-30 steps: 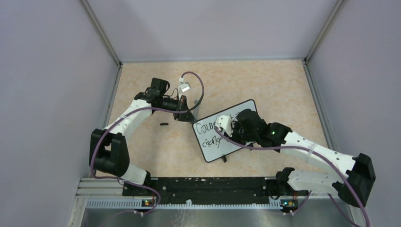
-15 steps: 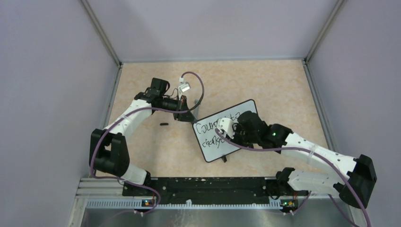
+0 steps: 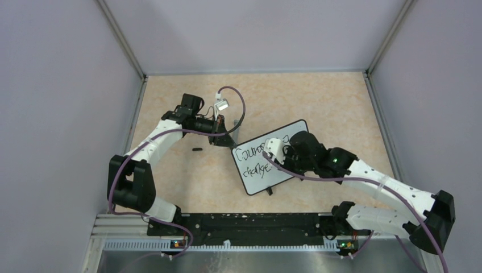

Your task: Write a sentence on the whiteboard

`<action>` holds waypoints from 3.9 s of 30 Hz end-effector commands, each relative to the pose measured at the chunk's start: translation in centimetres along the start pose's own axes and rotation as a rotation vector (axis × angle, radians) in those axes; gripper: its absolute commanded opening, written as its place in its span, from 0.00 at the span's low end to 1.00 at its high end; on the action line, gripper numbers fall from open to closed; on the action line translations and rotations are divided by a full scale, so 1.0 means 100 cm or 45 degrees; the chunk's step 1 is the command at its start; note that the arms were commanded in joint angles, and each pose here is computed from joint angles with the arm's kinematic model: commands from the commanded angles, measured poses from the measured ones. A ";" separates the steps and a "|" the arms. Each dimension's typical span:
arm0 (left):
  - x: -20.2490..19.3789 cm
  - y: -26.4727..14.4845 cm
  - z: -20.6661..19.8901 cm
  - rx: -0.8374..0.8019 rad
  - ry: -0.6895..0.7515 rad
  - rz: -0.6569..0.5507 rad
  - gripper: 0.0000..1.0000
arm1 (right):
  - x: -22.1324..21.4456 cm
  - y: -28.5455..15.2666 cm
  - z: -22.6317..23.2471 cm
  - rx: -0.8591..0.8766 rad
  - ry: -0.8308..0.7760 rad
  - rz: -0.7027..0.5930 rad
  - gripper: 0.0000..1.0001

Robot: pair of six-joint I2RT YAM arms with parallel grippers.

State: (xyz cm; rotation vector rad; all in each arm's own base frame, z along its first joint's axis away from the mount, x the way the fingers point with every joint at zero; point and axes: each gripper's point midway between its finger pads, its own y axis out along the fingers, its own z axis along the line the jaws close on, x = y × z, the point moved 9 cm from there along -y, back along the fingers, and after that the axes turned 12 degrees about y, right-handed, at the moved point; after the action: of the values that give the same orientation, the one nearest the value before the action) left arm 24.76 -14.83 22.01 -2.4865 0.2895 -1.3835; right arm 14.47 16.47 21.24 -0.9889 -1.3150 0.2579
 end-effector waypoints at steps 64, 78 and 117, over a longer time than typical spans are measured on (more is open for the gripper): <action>-0.002 0.005 0.005 0.021 0.012 0.035 0.00 | 0.009 -0.031 -0.025 -0.003 0.170 -0.179 0.00; -0.001 0.005 0.005 0.016 0.018 0.031 0.00 | 0.020 -0.019 -0.037 -0.112 0.221 -0.245 0.00; -0.001 0.005 0.004 0.008 0.021 0.029 0.00 | 0.015 -0.035 -0.038 -0.184 0.191 -0.204 0.00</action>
State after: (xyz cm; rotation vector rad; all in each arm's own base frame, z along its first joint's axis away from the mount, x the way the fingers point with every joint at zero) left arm 24.81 -14.92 21.99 -2.4943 0.2942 -1.3833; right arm 16.11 13.39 22.38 -1.0202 -1.2193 0.0927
